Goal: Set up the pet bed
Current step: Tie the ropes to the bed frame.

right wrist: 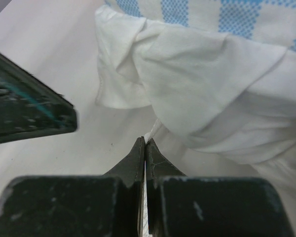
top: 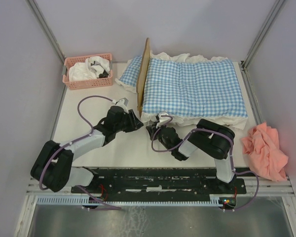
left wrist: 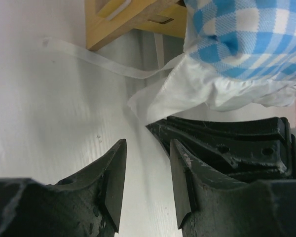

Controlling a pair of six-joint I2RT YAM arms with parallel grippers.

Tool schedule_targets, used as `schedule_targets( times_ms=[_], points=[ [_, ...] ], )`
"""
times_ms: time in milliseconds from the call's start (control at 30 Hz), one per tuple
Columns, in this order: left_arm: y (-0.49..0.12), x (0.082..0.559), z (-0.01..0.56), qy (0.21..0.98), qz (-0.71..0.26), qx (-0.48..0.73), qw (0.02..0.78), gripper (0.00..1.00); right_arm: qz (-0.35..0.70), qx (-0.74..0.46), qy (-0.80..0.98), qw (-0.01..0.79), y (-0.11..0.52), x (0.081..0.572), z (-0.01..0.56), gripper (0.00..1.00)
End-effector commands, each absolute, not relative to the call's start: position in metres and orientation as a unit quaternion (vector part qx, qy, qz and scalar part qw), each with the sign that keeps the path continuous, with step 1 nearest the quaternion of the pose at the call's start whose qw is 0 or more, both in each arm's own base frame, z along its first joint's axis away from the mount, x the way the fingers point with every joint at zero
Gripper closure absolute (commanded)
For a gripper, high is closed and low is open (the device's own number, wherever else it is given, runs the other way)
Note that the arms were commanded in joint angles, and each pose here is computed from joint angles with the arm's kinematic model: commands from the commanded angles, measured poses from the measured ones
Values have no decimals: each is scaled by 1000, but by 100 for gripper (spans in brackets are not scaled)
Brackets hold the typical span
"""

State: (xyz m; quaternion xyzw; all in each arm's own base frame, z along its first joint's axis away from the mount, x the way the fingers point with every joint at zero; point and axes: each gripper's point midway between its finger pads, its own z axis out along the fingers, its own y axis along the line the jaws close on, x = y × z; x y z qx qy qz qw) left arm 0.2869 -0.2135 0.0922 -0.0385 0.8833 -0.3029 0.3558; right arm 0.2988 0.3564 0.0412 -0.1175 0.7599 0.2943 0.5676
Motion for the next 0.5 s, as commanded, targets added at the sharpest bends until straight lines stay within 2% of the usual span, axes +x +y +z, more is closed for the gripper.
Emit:
schedule_targets(
  times_ms=[0,467],
  points=[
    [-249,315,121,835,-385,-24,392,53,321,-138,741,574,371,295,53,98],
    [-265,333,81,842,-389,-35,372,54,322,-154,728,586,368,292,54,98]
  ],
)
